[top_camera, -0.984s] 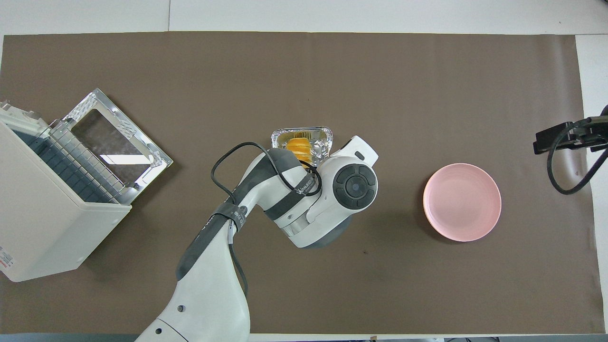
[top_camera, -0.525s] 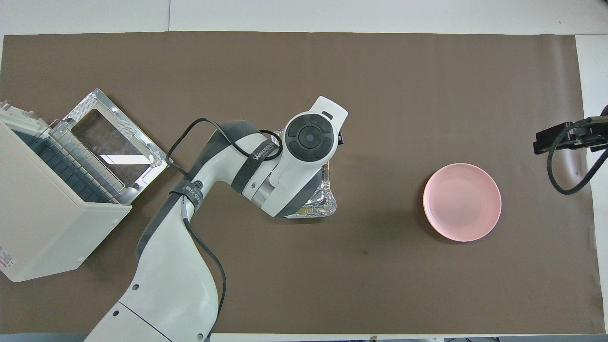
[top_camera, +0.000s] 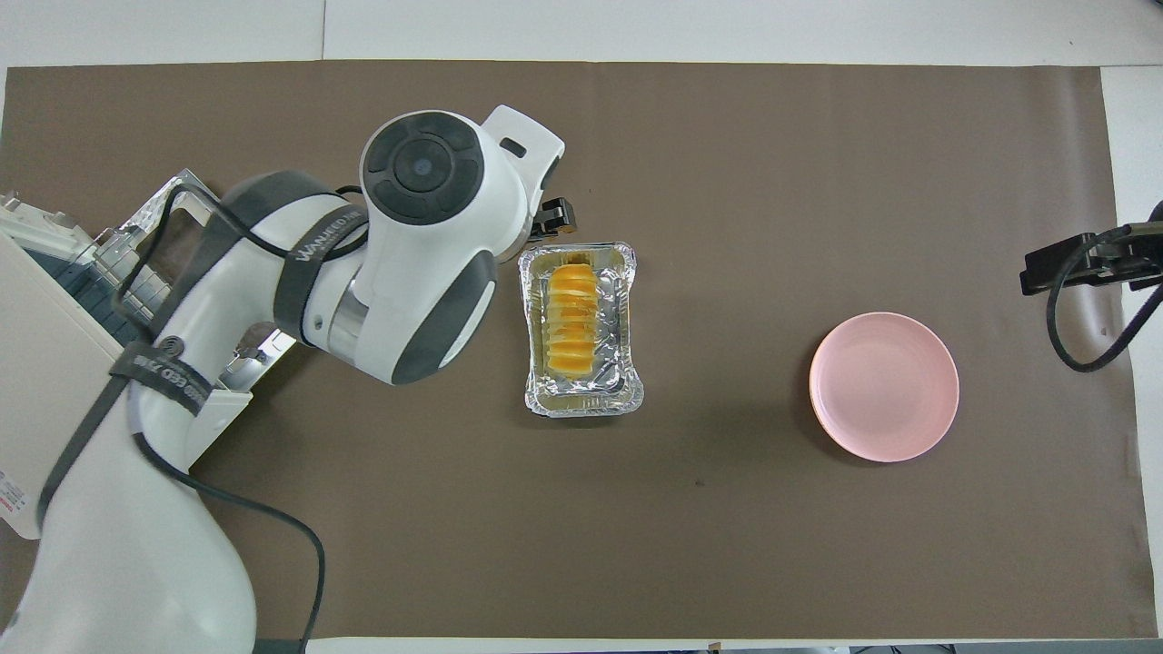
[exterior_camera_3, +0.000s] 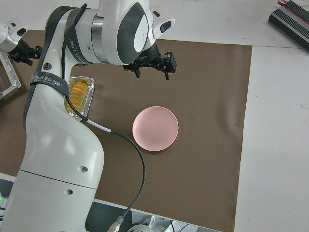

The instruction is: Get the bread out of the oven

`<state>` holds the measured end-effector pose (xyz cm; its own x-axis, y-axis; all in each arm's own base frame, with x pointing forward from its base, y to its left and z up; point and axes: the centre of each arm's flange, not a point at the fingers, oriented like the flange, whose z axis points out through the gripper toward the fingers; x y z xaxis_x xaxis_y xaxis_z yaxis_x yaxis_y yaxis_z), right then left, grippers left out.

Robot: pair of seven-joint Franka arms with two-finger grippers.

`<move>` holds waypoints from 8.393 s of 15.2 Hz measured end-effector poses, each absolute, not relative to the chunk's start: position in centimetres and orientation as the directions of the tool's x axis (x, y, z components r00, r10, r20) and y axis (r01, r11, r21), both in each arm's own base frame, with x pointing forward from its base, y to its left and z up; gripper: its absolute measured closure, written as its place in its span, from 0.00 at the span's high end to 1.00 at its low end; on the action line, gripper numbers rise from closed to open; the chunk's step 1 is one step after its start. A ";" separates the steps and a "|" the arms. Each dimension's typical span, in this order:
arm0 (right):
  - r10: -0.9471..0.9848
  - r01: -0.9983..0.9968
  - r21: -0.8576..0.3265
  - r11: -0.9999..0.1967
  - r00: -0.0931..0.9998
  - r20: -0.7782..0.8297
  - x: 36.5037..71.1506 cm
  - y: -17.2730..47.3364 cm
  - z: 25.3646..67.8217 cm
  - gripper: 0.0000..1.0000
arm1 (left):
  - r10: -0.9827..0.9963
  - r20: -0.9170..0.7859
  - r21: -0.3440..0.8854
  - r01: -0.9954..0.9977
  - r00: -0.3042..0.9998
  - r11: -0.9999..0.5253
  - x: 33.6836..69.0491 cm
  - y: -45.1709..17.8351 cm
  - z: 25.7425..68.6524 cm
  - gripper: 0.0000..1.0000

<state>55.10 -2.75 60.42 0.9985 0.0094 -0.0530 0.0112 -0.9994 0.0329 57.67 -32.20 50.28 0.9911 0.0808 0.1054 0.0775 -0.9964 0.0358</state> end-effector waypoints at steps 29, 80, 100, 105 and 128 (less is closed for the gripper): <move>-0.002 0.000 0.033 -0.999 0.999 -0.053 55.1 -3.4 60.4 1.00 | -0.215 -0.045 0.000 -0.215 0.976 -0.977 55.9 -4.0 61.1 1.00; -0.115 -0.112 -0.063 -0.992 0.993 0.037 54.4 33.0 31.1 0.33 | -0.143 -0.016 -0.005 -0.143 0.990 -0.990 56.0 -4.6 61.6 1.00; -0.100 -0.082 -0.129 -0.988 0.985 0.143 64.7 3.1 42.8 0.02 | -0.143 -0.016 -0.005 -0.143 0.990 -0.990 56.0 -4.6 61.6 1.00; -0.122 -0.101 -0.143 -0.985 0.982 0.143 65.2 -6.7 40.4 0.02 | -0.143 -0.016 -0.005 -0.143 0.990 -0.990 56.0 -4.6 61.6 1.00; -0.050 -0.039 -0.137 -0.990 0.996 0.080 65.8 -5.1 35.4 0.50 | -0.143 -0.016 -0.005 -0.143 0.990 -0.990 56.0 -4.6 61.6 1.00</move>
<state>65.82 -5.14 35.43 0.9956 -0.0501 0.0796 -0.0388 -0.9898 -0.1373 55.96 -4.64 61.63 0.9896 -0.1431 -0.0162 -0.1432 -0.9897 -0.0046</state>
